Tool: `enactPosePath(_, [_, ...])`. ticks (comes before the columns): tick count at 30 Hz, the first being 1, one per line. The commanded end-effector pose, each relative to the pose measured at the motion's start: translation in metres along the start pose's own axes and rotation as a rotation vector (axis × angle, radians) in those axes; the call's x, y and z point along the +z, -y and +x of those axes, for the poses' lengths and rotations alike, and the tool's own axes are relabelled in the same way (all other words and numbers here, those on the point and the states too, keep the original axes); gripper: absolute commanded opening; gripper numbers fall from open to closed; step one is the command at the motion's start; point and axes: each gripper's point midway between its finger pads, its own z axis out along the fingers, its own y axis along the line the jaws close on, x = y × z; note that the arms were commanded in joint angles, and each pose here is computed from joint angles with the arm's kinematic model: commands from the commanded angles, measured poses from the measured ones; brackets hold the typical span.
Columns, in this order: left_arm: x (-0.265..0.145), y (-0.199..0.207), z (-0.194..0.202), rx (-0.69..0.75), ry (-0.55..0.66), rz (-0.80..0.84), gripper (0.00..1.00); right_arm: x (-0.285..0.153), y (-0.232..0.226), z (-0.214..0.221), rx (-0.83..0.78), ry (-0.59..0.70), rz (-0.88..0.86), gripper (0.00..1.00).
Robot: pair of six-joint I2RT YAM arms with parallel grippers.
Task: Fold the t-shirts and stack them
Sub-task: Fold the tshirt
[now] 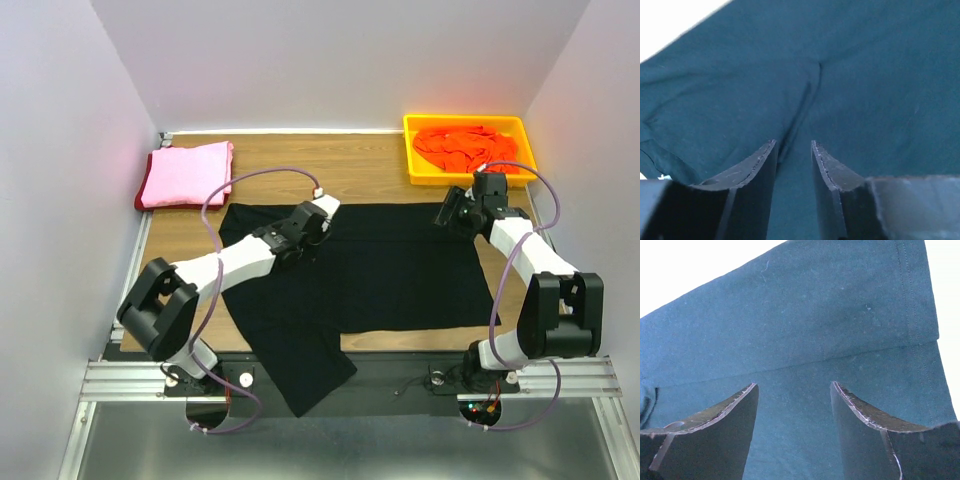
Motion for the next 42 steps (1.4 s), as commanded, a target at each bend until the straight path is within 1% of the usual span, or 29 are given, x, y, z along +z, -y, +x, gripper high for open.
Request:
enactPosePath(1, [0.001,-0.001,0.001,0.117,-0.048,0.002,0.41,-0.009,-0.001,-0.005,-0.015,0.033,-0.01,0.66])
enactPosePath(2, [0.006,0.002,0.005,0.133,-0.068,0.014,0.38,-0.009,-0.001,-0.005,-0.012,0.034,-0.009,0.66])
enactPosePath(4, [0.01,0.006,0.012,0.14,-0.099,0.029,0.37,-0.01,0.0,-0.005,-0.012,0.035,-0.006,0.66])
enactPosePath(5, [0.015,0.009,0.023,0.157,-0.138,0.043,0.37,-0.01,0.0,-0.005,-0.01,0.037,-0.005,0.66])
enactPosePath(8, [0.021,0.01,0.031,0.168,-0.176,0.036,0.37,-0.01,0.002,-0.001,-0.006,0.032,-0.003,0.66])
enactPosePath(12, [0.028,0.003,0.03,0.194,-0.166,-0.005,0.37,-0.01,0.004,0.001,-0.006,0.03,0.005,0.66])
enactPosePath(16, [0.032,-0.003,0.029,0.214,-0.189,-0.044,0.37,-0.011,0.005,0.0,0.0,0.039,0.013,0.66])
enactPosePath(26, [0.034,-0.005,0.049,0.233,-0.249,-0.053,0.38,-0.012,0.008,-0.001,0.003,0.05,0.028,0.66])
enactPosePath(31, [0.033,-0.01,0.049,0.235,-0.252,-0.078,0.39,-0.011,0.008,0.0,0.008,0.044,0.029,0.66])
enactPosePath(42, [0.03,-0.009,0.059,0.234,-0.283,-0.067,0.4,-0.01,0.009,0.001,0.018,0.042,0.036,0.66])
